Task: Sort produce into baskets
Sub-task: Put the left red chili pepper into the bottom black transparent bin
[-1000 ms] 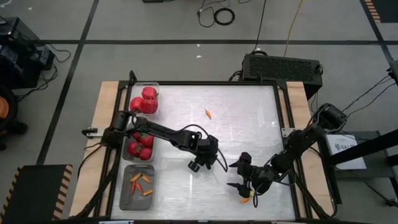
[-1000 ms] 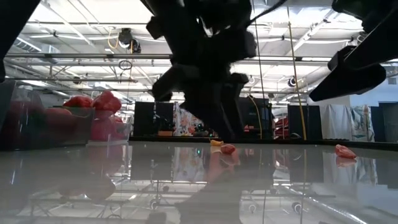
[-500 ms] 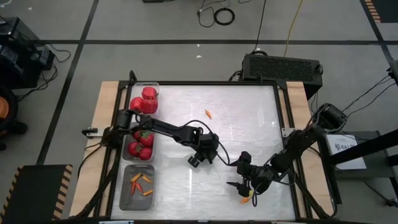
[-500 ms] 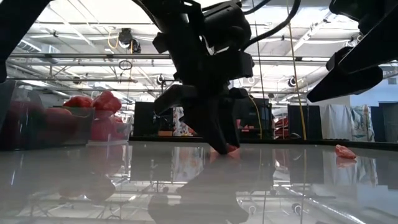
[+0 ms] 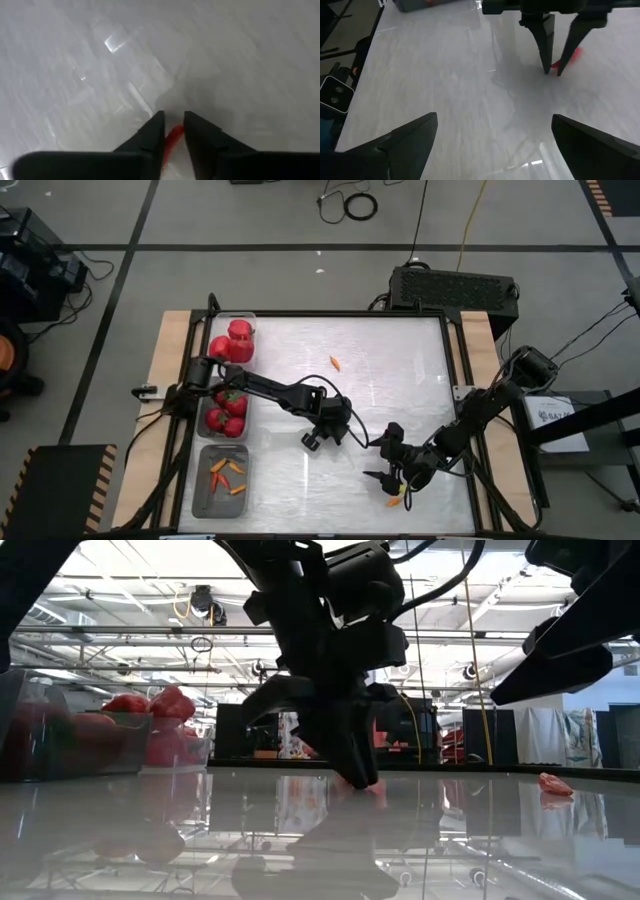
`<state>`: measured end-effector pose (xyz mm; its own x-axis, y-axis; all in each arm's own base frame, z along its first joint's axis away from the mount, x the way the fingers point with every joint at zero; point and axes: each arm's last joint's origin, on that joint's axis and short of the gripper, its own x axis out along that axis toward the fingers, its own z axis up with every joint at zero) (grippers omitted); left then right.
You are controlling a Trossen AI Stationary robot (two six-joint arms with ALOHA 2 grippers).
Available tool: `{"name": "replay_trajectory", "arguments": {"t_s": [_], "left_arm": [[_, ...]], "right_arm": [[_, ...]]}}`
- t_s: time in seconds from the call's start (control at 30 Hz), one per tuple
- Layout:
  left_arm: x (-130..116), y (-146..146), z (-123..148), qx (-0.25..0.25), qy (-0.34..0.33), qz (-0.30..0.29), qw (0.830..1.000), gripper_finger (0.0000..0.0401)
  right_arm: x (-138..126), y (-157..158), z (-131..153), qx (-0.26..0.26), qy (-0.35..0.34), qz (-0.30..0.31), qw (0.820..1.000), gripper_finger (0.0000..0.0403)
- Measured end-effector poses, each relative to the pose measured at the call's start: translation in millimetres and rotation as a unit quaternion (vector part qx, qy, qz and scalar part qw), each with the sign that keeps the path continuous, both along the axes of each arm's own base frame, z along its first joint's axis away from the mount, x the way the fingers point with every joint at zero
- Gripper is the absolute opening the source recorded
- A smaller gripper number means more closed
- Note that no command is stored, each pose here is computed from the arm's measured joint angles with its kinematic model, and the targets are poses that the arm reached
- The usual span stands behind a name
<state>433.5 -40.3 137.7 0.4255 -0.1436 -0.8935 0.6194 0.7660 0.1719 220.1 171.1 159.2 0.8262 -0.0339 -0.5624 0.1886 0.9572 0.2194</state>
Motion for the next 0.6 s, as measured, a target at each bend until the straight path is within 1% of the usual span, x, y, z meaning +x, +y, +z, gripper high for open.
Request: {"name": "replay_trajectory", "arguments": {"t_s": [0.17,0.27,0.33,0.43,0.53,0.6], "left_arm": [[0.1,-0.1,-0.5,0.001,0.0,0.0,1.0,0.0013],[0.6,0.3,-0.4,0.002,-0.003,0.002,1.0,0.0008],[1.8,-0.4,1.9,-0.001,-0.003,0.014,1.0,0.0008],[5.0,-2.2,16.7,-0.016,-0.019,0.052,0.998,0.0004],[3.1,-9.8,48.3,-0.039,-0.037,0.076,0.996,0.0004],[-5.4,-17.8,67.6,-0.057,-0.023,0.093,0.994,0.0003]], "right_arm": [[0.0,0.0,-0.1,0.006,0.0,-0.004,1.0,0.0384],[0.0,0.0,-0.1,0.011,0.0,-0.007,1.0,0.0384],[0.0,0.0,-0.1,0.014,-0.001,-0.01,1.0,0.0384],[0.0,0.0,-0.1,0.017,-0.001,-0.011,1.0,0.0384],[0.0,0.1,0.0,0.017,-0.001,-0.011,1.0,0.0384],[0.0,0.0,-0.1,0.016,-0.001,-0.011,1.0,0.0384]]}}
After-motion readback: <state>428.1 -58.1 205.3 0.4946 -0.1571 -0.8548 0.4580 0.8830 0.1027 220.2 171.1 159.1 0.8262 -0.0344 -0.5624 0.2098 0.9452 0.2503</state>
